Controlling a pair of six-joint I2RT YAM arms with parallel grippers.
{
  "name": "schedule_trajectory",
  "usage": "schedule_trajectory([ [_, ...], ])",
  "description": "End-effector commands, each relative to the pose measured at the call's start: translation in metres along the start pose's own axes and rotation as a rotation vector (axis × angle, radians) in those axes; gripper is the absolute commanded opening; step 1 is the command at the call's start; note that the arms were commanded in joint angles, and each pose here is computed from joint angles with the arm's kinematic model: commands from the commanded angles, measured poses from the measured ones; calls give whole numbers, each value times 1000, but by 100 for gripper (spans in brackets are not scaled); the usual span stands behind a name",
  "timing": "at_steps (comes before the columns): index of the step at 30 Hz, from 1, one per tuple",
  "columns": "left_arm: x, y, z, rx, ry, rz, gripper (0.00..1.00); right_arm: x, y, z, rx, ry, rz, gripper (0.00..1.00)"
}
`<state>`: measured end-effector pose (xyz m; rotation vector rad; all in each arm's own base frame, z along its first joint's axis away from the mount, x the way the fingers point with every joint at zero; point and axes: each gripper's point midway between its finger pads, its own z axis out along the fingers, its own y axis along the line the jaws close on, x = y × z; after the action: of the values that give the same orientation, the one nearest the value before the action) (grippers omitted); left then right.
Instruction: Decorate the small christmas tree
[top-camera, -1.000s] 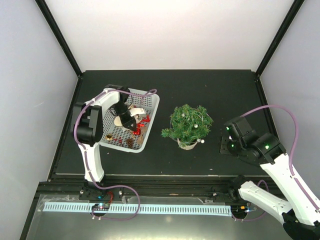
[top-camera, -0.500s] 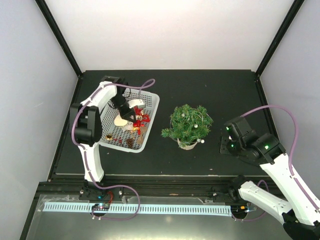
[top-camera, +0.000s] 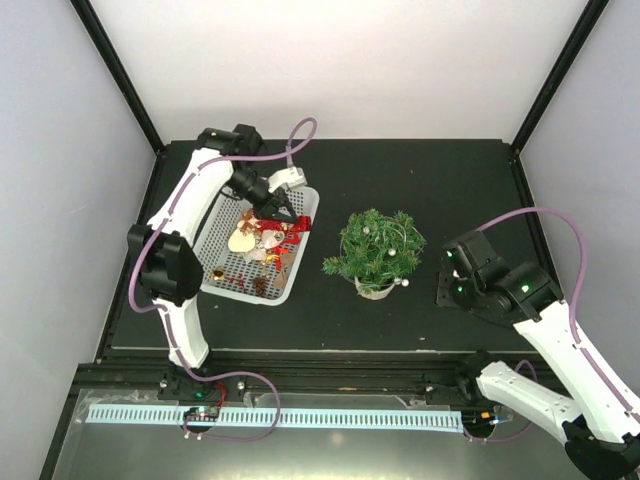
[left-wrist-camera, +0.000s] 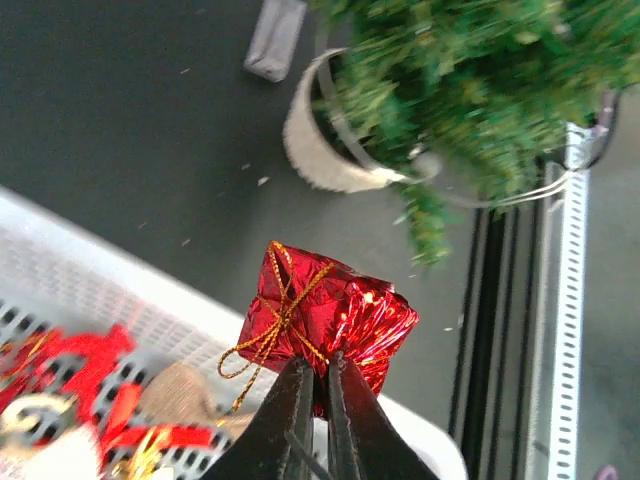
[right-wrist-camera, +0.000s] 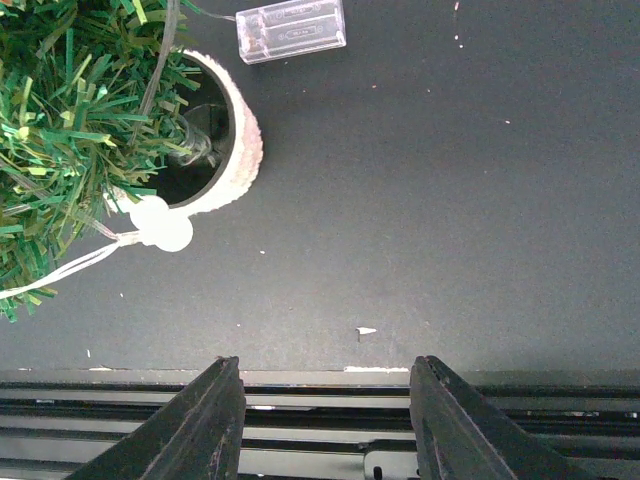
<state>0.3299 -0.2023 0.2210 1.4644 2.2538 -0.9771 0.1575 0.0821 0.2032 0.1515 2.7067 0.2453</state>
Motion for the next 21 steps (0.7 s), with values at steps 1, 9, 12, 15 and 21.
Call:
schedule_trajectory([
  [1,-28,-46,4,112,-67,30,6,-5,2,-5,-15,-24,4,48],
  [9,-36,-65,36,184,-14,56,5,-3,-1,-10,-15,-34,20,48],
  [12,-35,-61,45,197,-1,44,5,-2,-4,-12,-13,-38,29,48],
  [15,-33,-60,53,215,9,32,5,1,-7,-14,-10,-42,40,48],
  [21,-27,-60,70,235,27,20,5,6,-11,-16,-18,-49,62,48],
])
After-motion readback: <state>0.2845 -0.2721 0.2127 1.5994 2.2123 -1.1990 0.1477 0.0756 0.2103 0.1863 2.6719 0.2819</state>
